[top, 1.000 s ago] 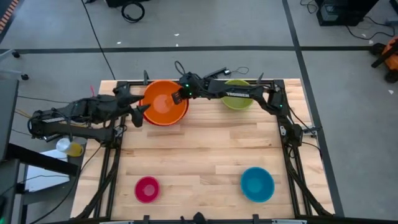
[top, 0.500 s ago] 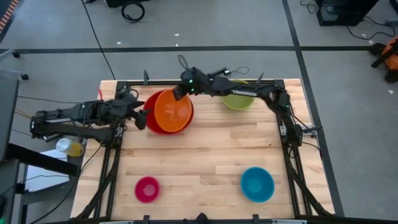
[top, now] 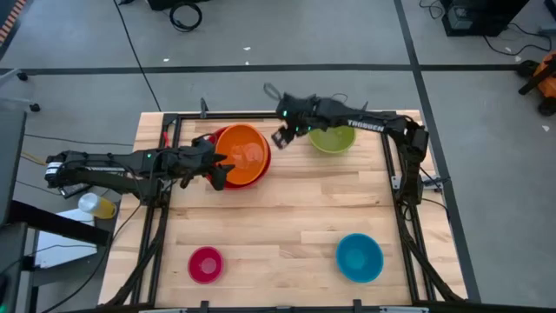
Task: Nest bowls inside each other
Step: Stack the orange bowl on top of the red bowl
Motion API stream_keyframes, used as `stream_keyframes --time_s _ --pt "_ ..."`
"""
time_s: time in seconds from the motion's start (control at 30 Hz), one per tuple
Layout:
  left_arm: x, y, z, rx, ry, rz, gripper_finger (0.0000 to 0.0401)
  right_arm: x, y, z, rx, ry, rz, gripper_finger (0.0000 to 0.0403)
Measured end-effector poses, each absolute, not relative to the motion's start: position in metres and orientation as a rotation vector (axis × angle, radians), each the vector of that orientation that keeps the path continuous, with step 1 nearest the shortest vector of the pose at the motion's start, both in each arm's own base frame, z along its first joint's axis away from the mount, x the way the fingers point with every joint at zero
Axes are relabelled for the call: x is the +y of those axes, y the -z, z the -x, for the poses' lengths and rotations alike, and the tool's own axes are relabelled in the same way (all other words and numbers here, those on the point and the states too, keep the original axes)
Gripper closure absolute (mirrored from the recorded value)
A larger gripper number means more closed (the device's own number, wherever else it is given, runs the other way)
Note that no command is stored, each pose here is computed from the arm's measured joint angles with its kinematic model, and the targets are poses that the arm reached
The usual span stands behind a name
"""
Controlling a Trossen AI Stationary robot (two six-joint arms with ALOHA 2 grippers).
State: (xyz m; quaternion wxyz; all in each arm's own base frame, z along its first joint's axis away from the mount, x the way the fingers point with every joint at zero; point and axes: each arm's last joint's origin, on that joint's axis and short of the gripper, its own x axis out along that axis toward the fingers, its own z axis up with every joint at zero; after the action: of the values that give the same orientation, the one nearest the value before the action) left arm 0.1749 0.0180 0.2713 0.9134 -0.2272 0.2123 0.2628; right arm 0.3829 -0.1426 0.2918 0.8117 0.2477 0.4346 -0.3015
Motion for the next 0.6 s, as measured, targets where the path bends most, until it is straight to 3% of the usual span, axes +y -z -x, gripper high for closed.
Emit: stream_keyframes --time_s 0.37,0.6 --pt "0.014 -0.277 -0.170 0.404 -0.513 0.517 0.0159 -0.103 -0.259 -0.421 0.651 0.504 -0.542 0.0228" --pt "0.014 -0.277 -0.165 0.428 -0.520 0.503 0.0159 -0.113 -0.228 -0.425 0.725 0.526 -0.572 0.0229"
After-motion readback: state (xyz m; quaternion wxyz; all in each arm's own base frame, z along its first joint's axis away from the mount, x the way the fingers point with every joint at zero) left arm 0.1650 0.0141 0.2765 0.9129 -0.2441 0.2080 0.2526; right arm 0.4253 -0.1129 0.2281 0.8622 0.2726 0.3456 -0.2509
